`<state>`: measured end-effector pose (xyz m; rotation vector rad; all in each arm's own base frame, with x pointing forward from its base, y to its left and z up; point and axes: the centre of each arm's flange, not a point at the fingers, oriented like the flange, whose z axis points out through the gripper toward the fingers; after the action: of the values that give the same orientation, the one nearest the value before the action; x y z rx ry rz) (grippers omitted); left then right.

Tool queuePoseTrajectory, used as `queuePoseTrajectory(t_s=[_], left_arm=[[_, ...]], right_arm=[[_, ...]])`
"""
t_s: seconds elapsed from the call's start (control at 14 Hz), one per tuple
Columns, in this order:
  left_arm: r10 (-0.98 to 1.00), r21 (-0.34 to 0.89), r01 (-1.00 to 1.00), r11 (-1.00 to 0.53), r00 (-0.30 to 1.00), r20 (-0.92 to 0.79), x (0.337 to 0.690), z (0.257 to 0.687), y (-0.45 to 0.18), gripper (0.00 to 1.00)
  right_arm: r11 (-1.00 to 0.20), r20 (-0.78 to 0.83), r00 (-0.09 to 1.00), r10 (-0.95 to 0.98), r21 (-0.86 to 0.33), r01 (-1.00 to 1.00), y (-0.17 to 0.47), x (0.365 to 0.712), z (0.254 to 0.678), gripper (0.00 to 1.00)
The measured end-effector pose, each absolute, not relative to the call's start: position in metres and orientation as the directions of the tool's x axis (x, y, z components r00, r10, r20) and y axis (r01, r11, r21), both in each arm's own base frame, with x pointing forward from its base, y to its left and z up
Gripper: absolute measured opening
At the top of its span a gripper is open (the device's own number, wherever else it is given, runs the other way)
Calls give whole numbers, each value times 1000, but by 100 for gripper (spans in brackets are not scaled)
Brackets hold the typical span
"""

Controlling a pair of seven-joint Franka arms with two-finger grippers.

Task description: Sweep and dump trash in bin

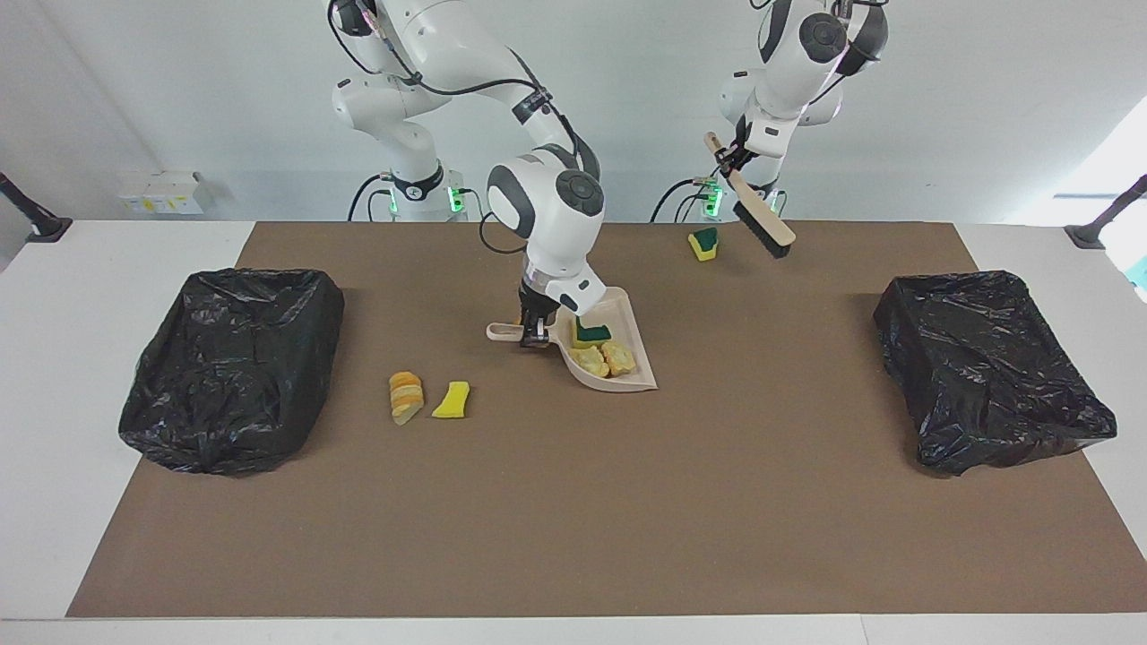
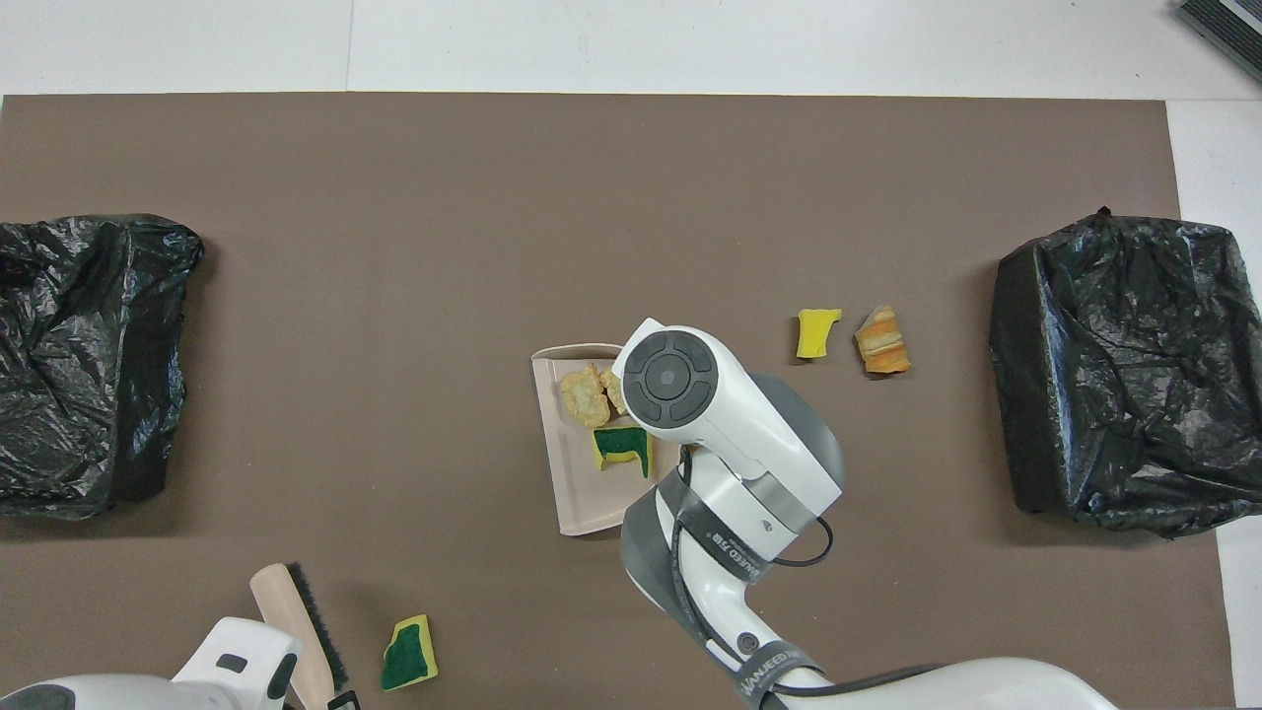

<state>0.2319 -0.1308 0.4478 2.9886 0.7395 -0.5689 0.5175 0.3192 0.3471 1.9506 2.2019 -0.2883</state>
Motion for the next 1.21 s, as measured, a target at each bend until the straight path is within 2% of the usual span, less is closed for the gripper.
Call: queuePoseTrajectory(t_s=[0.36, 0.79, 1.21], left_arm=[[475, -77, 488, -869, 782, -403, 218, 424, -126, 25], [491, -54, 511, -858, 785, -378, 210, 416, -123, 25], [424, -9, 441, -898, 857, -292, 202, 399, -156, 25]], right_arm=[[117, -264, -119, 957, -21, 993, 319, 518, 346, 31], [117, -263, -118, 958, -20, 993, 318, 518, 346, 31], [116, -262, -118, 958, -20, 993, 318, 518, 346, 31]])
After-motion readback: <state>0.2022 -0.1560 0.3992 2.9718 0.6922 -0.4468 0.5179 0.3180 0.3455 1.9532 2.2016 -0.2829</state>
